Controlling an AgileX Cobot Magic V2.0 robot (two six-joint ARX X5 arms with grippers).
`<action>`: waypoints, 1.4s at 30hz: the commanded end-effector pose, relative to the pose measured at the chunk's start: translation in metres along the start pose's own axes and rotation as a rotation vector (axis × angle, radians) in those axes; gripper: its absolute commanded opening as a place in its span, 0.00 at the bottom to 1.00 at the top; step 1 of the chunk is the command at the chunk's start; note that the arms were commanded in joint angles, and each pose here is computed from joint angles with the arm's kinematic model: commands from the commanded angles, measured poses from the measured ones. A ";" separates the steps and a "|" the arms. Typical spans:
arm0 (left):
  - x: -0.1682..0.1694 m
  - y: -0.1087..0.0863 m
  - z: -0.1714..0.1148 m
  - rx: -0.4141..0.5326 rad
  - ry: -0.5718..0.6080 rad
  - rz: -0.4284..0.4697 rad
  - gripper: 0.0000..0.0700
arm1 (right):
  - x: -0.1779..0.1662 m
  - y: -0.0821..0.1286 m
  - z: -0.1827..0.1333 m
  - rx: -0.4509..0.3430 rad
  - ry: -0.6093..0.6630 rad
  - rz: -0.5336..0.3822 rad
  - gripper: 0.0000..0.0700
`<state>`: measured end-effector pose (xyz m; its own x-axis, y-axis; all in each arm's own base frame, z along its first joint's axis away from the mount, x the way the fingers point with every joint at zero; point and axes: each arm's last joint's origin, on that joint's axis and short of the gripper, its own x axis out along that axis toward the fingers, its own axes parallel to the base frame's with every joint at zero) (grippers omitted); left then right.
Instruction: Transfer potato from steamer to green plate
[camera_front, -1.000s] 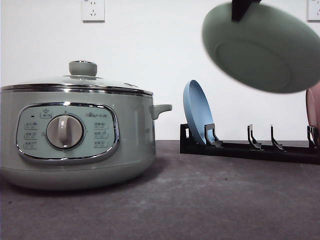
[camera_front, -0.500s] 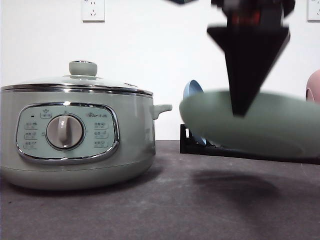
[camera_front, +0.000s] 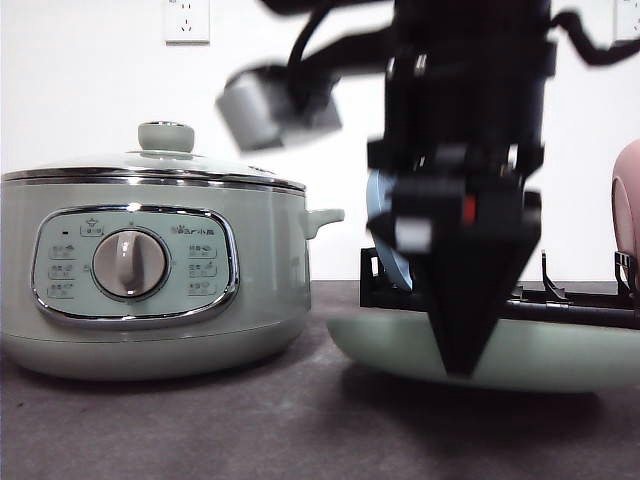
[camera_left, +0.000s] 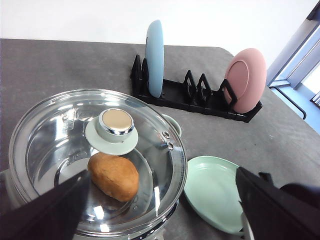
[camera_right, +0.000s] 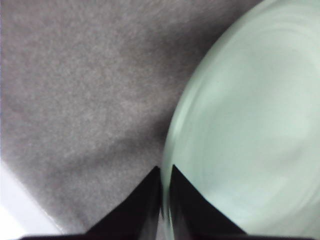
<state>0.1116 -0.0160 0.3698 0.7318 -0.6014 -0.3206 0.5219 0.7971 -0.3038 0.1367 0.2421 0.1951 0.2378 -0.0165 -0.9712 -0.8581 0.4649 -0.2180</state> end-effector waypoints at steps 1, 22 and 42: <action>-0.003 -0.003 0.006 0.033 -0.020 -0.008 0.85 | 0.010 0.005 0.005 0.011 0.030 -0.005 0.01; -0.003 -0.003 0.006 0.032 -0.018 -0.008 0.85 | 0.012 0.005 0.006 0.023 0.042 -0.015 0.49; -0.003 -0.003 0.006 0.019 -0.017 -0.008 0.85 | -0.180 -0.082 -0.047 0.268 -0.740 0.174 0.48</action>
<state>0.1115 -0.0160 0.3696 0.7310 -0.6013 -0.3225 0.5208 0.7971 -0.3056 0.1418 0.1646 0.3768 0.4553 0.5833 -0.6727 -0.7720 0.6350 0.0281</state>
